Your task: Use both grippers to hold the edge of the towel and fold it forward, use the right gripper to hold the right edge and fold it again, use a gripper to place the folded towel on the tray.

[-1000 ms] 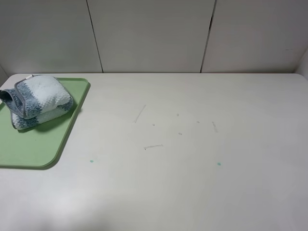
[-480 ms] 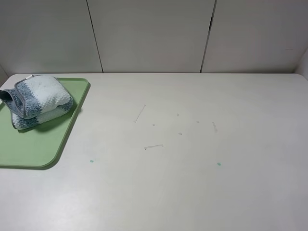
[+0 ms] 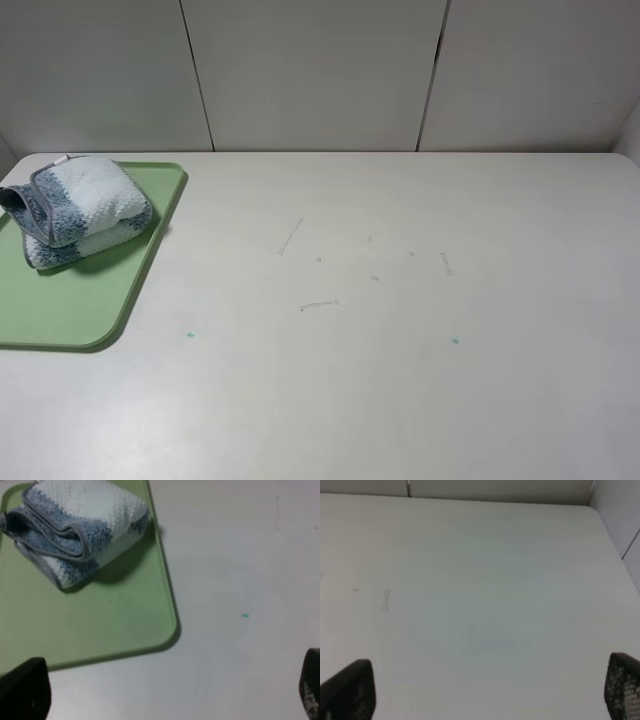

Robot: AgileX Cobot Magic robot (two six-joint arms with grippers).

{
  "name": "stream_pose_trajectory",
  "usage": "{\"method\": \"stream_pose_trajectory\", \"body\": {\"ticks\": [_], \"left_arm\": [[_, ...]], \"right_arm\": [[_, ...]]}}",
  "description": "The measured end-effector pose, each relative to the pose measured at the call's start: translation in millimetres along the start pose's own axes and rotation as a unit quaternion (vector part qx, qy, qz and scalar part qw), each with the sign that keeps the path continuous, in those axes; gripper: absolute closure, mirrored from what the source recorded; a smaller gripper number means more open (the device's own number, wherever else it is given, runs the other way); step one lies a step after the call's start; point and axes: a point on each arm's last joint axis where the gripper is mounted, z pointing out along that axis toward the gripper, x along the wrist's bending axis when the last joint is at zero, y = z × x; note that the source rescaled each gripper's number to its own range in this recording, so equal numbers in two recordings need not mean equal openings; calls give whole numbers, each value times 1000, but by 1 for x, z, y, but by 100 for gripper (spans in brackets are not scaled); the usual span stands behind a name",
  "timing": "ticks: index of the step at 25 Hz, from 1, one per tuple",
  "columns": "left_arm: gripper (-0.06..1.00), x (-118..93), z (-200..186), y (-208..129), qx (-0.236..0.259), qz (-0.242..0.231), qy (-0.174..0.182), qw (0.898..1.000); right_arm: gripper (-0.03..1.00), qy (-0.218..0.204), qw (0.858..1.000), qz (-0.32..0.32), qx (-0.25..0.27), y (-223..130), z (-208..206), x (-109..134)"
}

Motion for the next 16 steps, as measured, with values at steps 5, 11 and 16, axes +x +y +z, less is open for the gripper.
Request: {"method": "stream_pose_trajectory", "body": {"ticks": [5,11,16], "left_arm": [[-6,1,0,-1,-1,4,6,1000],[-6,2,0,-1,-1,6,10,1000],[-6,2,0,-1,-1,6,10,1000]], "right_arm": [[-3,0,1000,0,0,0,0,0],[-3,0,1000,0,0,0,0,0],[-3,0,1000,0,0,0,0,0]]}}
